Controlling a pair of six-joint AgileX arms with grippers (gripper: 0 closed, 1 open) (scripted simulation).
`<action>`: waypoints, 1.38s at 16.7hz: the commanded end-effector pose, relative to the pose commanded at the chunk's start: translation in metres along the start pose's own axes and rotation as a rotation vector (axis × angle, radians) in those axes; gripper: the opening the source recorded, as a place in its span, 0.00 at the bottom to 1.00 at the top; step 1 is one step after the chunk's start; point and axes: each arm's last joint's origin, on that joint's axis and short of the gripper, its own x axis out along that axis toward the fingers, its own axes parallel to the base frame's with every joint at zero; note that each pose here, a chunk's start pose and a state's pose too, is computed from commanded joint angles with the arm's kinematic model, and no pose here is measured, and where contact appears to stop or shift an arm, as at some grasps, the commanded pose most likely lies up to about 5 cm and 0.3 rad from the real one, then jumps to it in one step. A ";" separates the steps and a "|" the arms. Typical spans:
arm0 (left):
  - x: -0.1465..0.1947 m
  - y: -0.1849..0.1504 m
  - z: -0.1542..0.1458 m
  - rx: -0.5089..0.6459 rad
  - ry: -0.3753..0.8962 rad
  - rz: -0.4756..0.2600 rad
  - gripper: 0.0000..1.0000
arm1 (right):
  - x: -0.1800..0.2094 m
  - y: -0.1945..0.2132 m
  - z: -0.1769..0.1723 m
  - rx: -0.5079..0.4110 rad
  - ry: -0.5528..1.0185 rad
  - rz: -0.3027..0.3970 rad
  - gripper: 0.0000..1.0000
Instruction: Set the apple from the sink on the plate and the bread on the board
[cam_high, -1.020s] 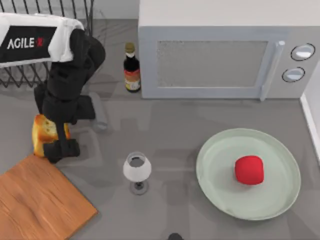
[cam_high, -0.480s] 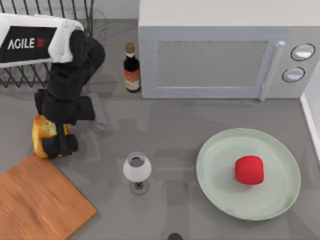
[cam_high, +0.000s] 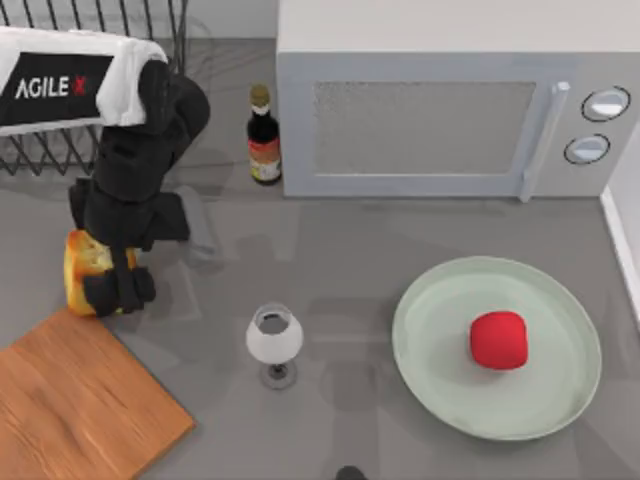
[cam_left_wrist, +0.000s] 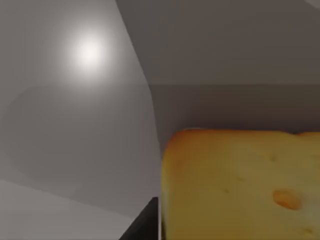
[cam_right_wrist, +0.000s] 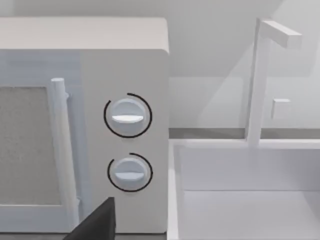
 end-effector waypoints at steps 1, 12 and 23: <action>0.000 0.000 0.000 0.000 0.000 0.000 0.00 | 0.000 0.000 0.000 0.000 0.000 0.000 1.00; -0.054 0.002 -0.018 0.014 0.012 -0.011 0.00 | 0.000 0.000 0.000 0.000 0.000 0.000 1.00; -0.091 -0.001 -0.038 -0.023 0.000 -0.003 0.00 | 0.000 0.000 0.000 0.000 0.000 0.000 1.00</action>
